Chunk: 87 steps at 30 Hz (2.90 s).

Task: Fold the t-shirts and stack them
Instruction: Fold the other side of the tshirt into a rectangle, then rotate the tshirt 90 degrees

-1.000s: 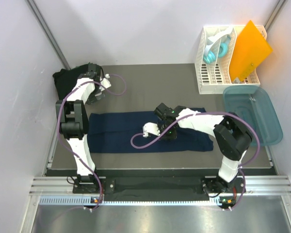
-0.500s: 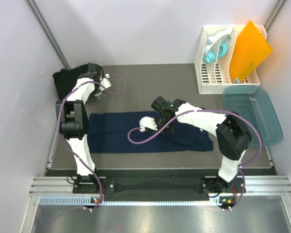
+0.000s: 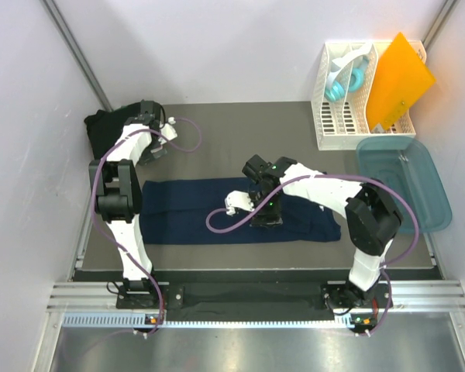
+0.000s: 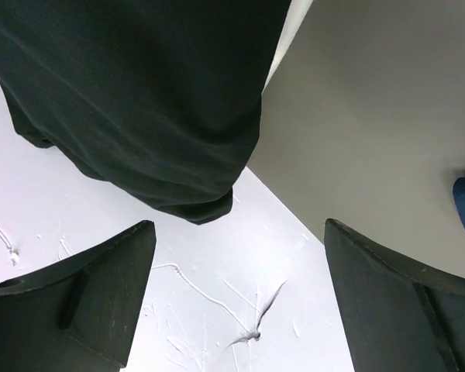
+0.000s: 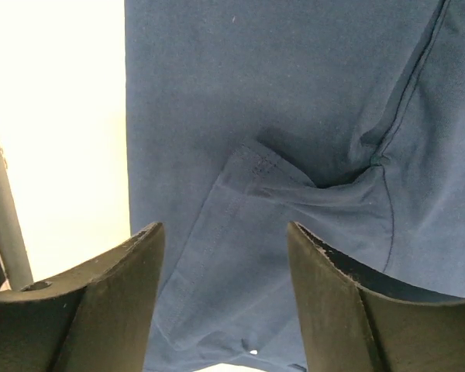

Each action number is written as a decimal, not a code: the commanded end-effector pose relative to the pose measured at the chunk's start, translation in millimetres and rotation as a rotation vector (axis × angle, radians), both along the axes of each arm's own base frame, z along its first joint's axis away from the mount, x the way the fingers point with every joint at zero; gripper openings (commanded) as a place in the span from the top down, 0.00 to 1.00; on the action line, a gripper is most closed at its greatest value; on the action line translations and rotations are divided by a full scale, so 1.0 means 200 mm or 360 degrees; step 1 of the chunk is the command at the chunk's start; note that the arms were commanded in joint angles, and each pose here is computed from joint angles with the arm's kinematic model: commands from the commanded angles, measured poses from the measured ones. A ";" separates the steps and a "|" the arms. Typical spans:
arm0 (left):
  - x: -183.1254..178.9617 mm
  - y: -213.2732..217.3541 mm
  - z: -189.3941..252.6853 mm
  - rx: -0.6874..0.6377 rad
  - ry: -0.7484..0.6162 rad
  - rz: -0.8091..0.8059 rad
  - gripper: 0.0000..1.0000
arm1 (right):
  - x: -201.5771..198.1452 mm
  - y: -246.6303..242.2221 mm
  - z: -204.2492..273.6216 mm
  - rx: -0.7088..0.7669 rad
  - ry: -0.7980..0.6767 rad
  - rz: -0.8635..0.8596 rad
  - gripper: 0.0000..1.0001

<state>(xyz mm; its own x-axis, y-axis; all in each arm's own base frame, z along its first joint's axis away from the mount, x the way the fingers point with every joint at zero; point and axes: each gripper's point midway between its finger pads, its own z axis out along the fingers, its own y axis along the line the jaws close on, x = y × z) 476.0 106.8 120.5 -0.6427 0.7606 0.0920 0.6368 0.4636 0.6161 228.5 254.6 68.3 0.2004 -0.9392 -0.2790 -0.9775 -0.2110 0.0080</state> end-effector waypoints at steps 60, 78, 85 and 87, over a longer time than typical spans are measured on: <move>0.12 0.24 0.22 0.0211 -0.0382 0.0220 0.03 | 1.38 -0.37 -0.34 -0.0297 -0.0712 -0.0733 1.00; 0.17 0.27 0.21 0.0271 -0.0430 0.0244 0.03 | 1.85 -0.06 -0.26 -0.0189 -0.1312 -0.0499 1.00; 0.13 0.27 0.23 0.0246 -0.0459 0.0251 0.03 | 1.82 -0.21 0.11 -0.0159 -0.1471 -0.0754 0.81; 0.12 0.27 0.22 0.0242 -0.0459 0.0251 0.03 | 1.72 -0.27 0.13 -0.0192 -0.1422 -0.0742 0.71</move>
<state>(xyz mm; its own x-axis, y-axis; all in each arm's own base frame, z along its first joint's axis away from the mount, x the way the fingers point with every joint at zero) 501.8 154.5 138.7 -0.7529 0.6557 0.0572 0.4337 0.4289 0.7925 590.6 213.9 42.4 -0.0755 -0.9963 -0.0416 -0.6552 0.0810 -0.7511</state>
